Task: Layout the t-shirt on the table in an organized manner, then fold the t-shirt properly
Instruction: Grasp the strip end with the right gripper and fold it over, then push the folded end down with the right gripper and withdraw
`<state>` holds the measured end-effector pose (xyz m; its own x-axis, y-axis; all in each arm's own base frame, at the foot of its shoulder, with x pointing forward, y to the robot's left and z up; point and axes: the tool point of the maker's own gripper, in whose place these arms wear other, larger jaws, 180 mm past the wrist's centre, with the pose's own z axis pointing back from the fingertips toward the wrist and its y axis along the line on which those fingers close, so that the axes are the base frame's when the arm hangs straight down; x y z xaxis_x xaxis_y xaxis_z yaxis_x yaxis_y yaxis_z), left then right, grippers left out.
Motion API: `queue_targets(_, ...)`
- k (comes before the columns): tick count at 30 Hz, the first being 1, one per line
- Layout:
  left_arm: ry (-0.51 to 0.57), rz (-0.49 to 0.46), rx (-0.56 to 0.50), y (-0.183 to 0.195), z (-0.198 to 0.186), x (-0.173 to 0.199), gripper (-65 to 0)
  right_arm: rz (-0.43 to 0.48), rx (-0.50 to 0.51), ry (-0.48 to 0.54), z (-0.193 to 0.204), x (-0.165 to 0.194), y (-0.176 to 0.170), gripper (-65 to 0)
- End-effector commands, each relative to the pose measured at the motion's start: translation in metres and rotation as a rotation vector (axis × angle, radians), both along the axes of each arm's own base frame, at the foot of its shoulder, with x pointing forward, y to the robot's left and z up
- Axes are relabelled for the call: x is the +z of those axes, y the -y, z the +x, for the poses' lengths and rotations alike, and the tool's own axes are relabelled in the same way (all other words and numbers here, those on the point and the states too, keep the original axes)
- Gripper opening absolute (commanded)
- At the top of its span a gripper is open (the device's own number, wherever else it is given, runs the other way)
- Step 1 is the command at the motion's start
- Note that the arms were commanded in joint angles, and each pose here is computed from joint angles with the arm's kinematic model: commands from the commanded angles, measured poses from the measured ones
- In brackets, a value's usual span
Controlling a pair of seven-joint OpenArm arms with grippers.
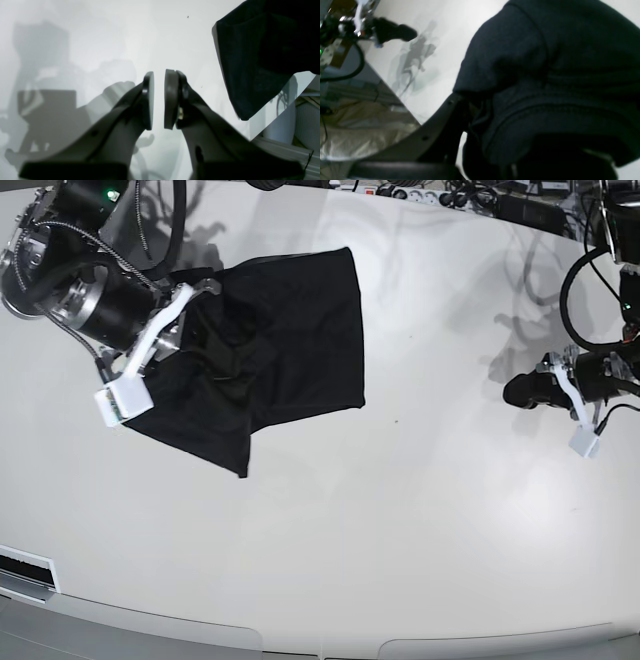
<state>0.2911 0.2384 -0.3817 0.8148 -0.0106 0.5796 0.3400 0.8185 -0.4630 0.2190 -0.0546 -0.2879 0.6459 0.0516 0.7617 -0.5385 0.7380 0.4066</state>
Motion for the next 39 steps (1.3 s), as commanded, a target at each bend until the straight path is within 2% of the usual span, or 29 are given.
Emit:
queue_targets(1, 0.058, -0.005, 0.004, -0.005, 0.011, 0.016, -55.4, 0.025, 0.021, 0.045, 0.004, 0.010, -0.010, -65.0)
queue_targets(7, 0.059, -0.009, 0.005, -0.004, 0.012, 0.017, -55.4, 0.030, 0.150, 0.000, -0.002, -0.007, -0.053, -64.4)
queue_targets(8, 0.059, -0.008, 0.005, -0.004, 0.011, 0.017, -55.4, 0.033, 0.175, -0.005, -0.004, -0.010, -0.062, -57.0)
queue_targets(11, 0.059, -0.008, 0.005, -0.005, 0.012, 0.017, -55.4, 0.057, 0.273, -0.002, -0.014, -0.009, -0.092, -26.5)
queue_targets(12, 0.059, -0.008, 0.005, -0.005, 0.012, 0.017, -55.4, 0.070, 0.311, 0.007, -0.018, -0.005, -0.102, -20.9)
queue_targets(13, 0.060, -0.009, 0.005, -0.004, 0.012, 0.017, -55.4, 0.074, 0.350, 0.025, -0.022, -0.001, -0.110, -19.6)
queue_targets(17, 0.065, -0.008, 0.005, -0.005, 0.013, 0.019, -55.4, 0.088, 0.466, 0.126, -0.031, 0.030, -0.132, -19.8)
queue_targets(20, 0.063, -0.007, 0.005, -0.005, 0.013, 0.018, -55.4, 0.143, 0.487, 0.192, -0.035, 0.054, -0.136, -19.8)
queue_targets(22, 0.065, -0.008, 0.005, -0.005, 0.014, 0.019, -55.9, 0.127, 0.481, 0.219, -0.033, 0.060, -0.134, -19.8)
queue_targets(23, 0.070, -0.011, 0.005, -0.005, 0.015, 0.021, -58.8, 0.113, 0.476, 0.229, -0.031, 0.060, -0.133, -19.8)
queue_targets(24, 0.071, -0.008, 0.006, -0.007, 0.015, 0.022, -65.0, 0.088, 0.468, 0.239, -0.028, 0.060, -0.131, -20.2)
queue_targets(25, 0.076, -0.011, 0.004, -0.007, 0.017, 0.024, -65.0, 0.056, 0.458, 0.248, -0.022, 0.058, -0.128, -22.7)
queue_targets(26, 0.080, -0.018, 0.004, -0.008, 0.018, 0.027, -65.0, 0.015, 0.444, 0.257, -0.016, 0.055, -0.124, -28.3)
queue_targets(27, 0.083, -0.033, -0.001, -0.006, 0.018, 0.031, -65.0, -0.021, 0.426, 0.274, -0.009, 0.053, -0.119, -37.3)
queue_targets(29, 0.090, -0.063, -0.036, 0.001, 0.017, 0.038, -65.0, -0.111, 0.371, 0.314, 0.007, 0.047, -0.104, -61.2)
queue_targets(30, 0.090, -0.075, -0.051, 0.005, 0.016, 0.041, -65.0, -0.158, 0.344, 0.334, 0.015, 0.043, -0.096, -65.0)
queue_targets(33, 0.095, -0.088, -0.104, 0.019, 0.013, 0.046, -65.0, -0.248, 0.273, 0.370, 0.041, 0.032, -0.077, -65.0)
queue_targets(36, 0.097, -0.074, -0.214, 0.048, 0.006, 0.047, -65.0, -0.332, 0.215, 0.320, 0.069, 0.008, -0.056, -65.0)
queue_targets(39, 0.100, -0.049, -0.373, 0.088, -0.010, 0.048, -65.0, -0.392, 0.189, 0.260, 0.095, -0.012, -0.038, -65.0)
